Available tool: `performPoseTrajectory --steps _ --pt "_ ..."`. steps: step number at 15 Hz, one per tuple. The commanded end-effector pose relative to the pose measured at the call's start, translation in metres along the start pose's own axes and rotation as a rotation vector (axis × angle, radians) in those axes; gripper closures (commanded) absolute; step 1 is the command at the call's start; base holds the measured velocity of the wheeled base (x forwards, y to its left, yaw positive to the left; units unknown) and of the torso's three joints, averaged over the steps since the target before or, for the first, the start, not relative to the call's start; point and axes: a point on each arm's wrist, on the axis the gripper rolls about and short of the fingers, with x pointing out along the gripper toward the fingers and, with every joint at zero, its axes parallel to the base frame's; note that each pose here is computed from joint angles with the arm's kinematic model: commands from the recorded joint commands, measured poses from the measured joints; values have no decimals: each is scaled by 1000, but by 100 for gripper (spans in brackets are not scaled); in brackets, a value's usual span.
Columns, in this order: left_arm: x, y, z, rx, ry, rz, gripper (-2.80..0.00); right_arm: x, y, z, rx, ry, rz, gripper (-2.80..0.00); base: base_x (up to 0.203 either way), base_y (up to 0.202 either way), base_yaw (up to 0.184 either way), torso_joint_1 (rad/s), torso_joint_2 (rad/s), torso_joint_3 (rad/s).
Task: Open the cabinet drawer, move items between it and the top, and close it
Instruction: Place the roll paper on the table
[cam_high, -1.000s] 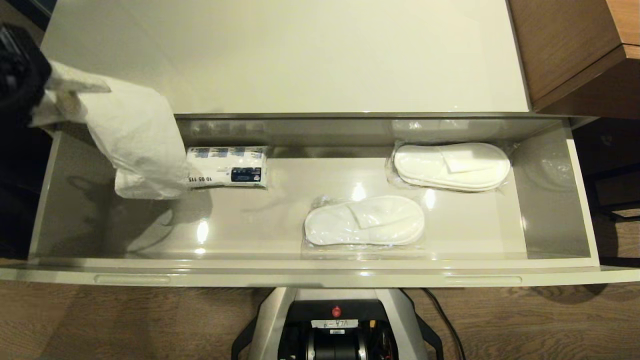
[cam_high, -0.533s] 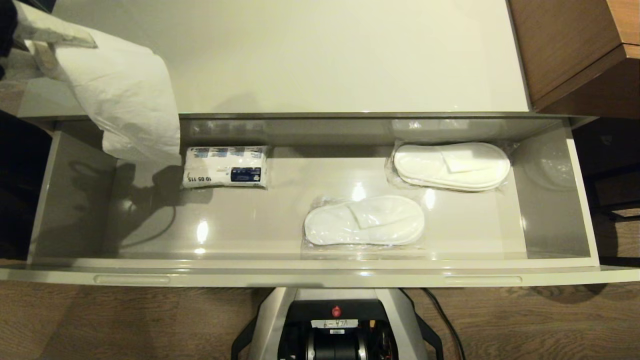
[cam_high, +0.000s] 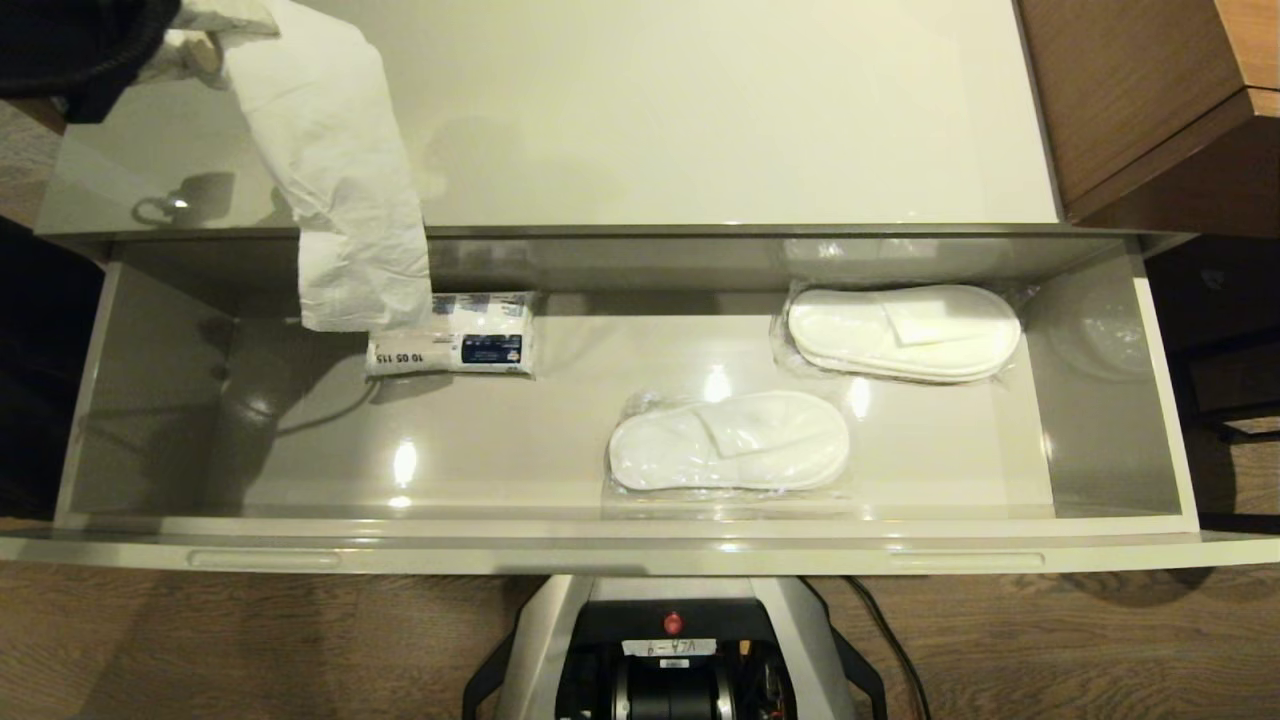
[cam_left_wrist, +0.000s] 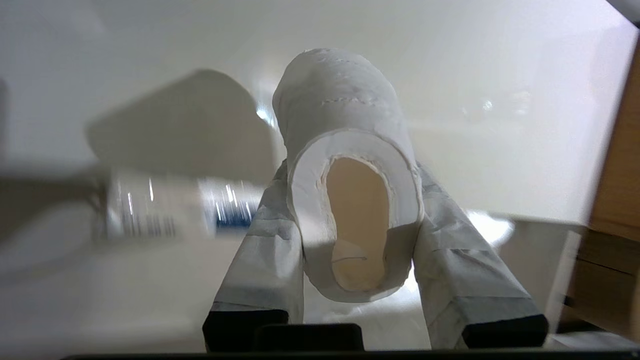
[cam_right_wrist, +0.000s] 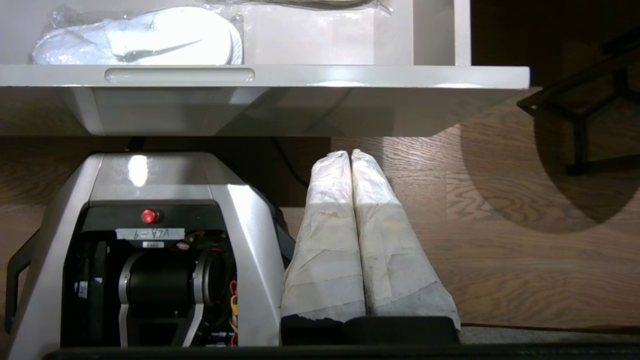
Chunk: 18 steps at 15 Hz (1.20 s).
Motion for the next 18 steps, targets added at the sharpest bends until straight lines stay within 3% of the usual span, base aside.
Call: performPoseTrajectory --steps 1,5,8,11,15,18 --pt "40 16 -8 31 3 0 0 0 0 0 -1 1 0 0 0 0 0 0 0 0" --pt "100 43 -26 109 -12 -5 0 0 0 0 -1 1 0 0 0 0 0 0 0 0" --pt "112 51 -35 105 21 8 0 0 0 0 -1 1 0 0 0 0 0 0 0 0" --pt "132 67 -59 96 152 59 0 0 0 0 -1 1 0 0 0 0 0 0 0 0" --pt "134 64 -64 122 172 66 0 0 0 0 -1 1 0 0 0 0 0 0 0 0" --pt "112 41 -47 141 109 17 0 0 0 0 -1 1 0 0 0 0 0 0 0 0"
